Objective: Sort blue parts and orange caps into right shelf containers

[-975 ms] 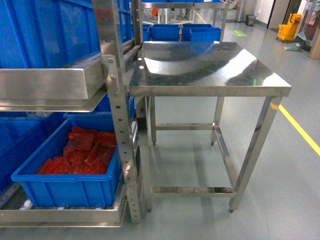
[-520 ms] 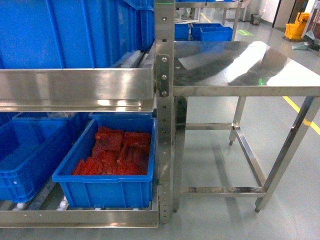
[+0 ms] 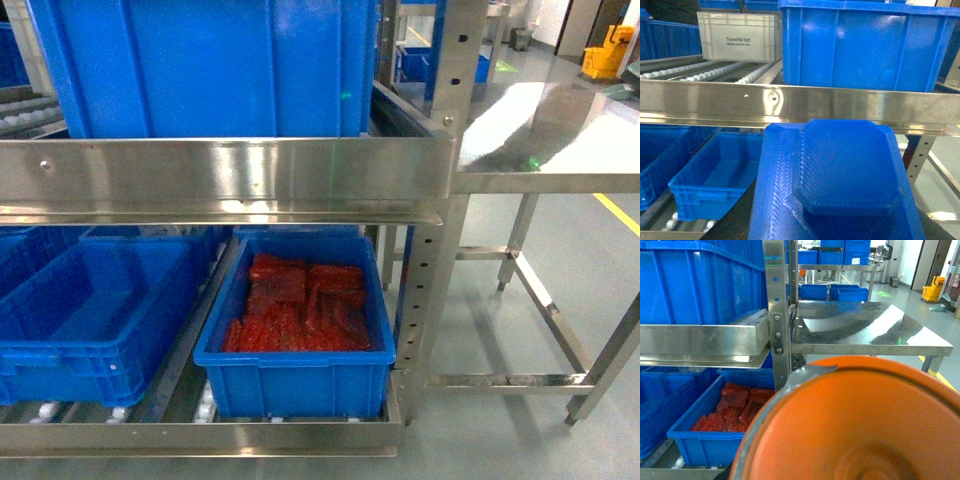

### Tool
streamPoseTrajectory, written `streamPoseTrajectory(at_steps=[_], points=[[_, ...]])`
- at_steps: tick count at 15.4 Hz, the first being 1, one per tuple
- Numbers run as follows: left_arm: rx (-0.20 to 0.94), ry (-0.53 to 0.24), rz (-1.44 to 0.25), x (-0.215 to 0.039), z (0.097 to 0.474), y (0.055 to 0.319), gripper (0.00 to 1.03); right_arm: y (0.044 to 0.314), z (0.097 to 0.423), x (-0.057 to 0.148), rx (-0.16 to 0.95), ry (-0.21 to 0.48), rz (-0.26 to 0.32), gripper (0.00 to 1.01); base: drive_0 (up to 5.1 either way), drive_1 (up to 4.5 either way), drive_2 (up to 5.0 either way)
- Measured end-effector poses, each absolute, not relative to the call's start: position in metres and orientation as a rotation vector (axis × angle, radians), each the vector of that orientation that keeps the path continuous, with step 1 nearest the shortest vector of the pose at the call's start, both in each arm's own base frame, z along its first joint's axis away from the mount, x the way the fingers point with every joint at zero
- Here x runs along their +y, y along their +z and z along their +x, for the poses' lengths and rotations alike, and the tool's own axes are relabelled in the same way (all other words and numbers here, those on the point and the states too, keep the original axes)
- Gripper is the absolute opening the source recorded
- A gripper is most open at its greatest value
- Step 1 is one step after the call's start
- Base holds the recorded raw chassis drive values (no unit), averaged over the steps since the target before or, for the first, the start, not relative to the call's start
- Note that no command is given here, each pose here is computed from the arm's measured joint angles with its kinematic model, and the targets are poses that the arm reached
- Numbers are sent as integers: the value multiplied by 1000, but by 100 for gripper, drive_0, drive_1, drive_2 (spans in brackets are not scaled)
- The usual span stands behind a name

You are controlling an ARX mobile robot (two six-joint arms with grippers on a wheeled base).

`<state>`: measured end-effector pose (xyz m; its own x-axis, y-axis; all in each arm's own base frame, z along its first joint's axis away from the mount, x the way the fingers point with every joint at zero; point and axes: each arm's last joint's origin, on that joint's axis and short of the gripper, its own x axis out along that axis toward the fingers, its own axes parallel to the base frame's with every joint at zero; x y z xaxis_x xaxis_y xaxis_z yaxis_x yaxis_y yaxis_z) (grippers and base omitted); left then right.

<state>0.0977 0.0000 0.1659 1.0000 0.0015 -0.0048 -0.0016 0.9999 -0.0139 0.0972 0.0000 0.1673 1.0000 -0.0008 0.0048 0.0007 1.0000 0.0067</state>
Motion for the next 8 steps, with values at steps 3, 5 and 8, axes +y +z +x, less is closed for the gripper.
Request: streamPoseTrajectory(at_steps=[3, 5, 8], points=[[6, 0, -14, 0, 98, 166, 42, 167, 97, 0, -2, 0, 7, 43, -509, 236, 236], [4, 0, -14, 0, 98, 166, 42, 167, 97, 0, -6, 0, 7, 43, -513, 233, 233], [6, 0, -14, 0, 98, 166, 42, 167, 97, 0, -6, 0, 7, 43, -510, 236, 236]])
